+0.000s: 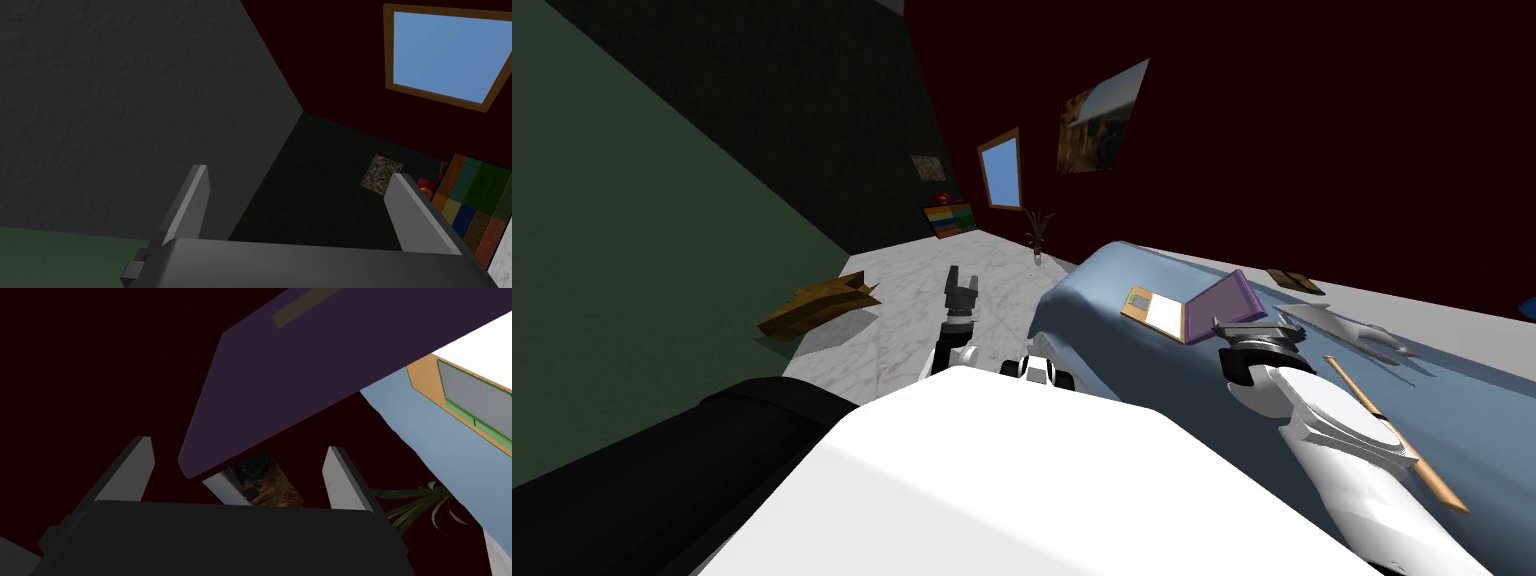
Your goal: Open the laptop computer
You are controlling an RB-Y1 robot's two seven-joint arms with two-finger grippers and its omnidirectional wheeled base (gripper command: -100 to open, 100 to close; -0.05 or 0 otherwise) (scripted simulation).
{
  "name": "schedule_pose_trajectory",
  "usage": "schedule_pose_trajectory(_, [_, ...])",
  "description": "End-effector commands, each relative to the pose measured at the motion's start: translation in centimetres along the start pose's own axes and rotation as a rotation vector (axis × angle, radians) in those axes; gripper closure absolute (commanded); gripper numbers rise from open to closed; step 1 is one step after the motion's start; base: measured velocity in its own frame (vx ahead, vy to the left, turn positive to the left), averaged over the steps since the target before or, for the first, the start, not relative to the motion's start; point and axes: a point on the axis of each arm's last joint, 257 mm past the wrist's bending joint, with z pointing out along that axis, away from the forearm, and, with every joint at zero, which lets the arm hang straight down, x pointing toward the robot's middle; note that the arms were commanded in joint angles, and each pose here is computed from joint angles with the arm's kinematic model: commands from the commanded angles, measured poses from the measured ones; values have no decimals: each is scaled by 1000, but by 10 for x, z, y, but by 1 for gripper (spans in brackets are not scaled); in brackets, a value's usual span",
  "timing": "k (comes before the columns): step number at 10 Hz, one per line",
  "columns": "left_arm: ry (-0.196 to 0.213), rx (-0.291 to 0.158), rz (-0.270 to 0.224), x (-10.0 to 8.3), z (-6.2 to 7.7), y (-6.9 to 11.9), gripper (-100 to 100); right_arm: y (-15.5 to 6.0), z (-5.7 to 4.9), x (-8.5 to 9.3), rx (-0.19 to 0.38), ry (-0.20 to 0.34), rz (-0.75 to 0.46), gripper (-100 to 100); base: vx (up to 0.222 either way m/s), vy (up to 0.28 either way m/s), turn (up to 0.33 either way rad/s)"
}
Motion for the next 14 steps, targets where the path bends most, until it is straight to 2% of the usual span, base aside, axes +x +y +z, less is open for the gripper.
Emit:
schedule_pose_trajectory(1, [0, 0, 0, 0, 0, 0, 0, -1, 0, 0, 1, 1, -3, -100, 0, 0, 0])
schedule_pose_trajectory(2, [0, 0, 0, 0, 0, 0, 0, 0, 0, 0, 1, 1, -3, 100, 4, -7, -15])
schedule_pose_trajectory(3, [0, 0, 0, 0, 0, 0, 0, -3, -3, 4, 9, 6, -83, 100, 46, 23, 5])
schedule_pose_trajectory(11, [0, 0, 0, 0, 0, 0, 0, 1, -22, 22, 15, 26, -398, 100, 75, 73, 24])
schedule_pose_trajectory(12, [0, 0, 0, 0, 0, 0, 0, -2, -20, 17, 23, 20, -371, 100, 34, 36, 20])
schedule_pose_trajectory(13, [0, 0, 0, 0, 0, 0, 0, 10, -29, 25, 21, 36, -457, 100, 47, 18, 79])
schedule_pose_trajectory(14, [0, 0, 0, 0, 0, 0, 0, 10, -29, 24, 22, 35, -461, 100, 45, 12, 40])
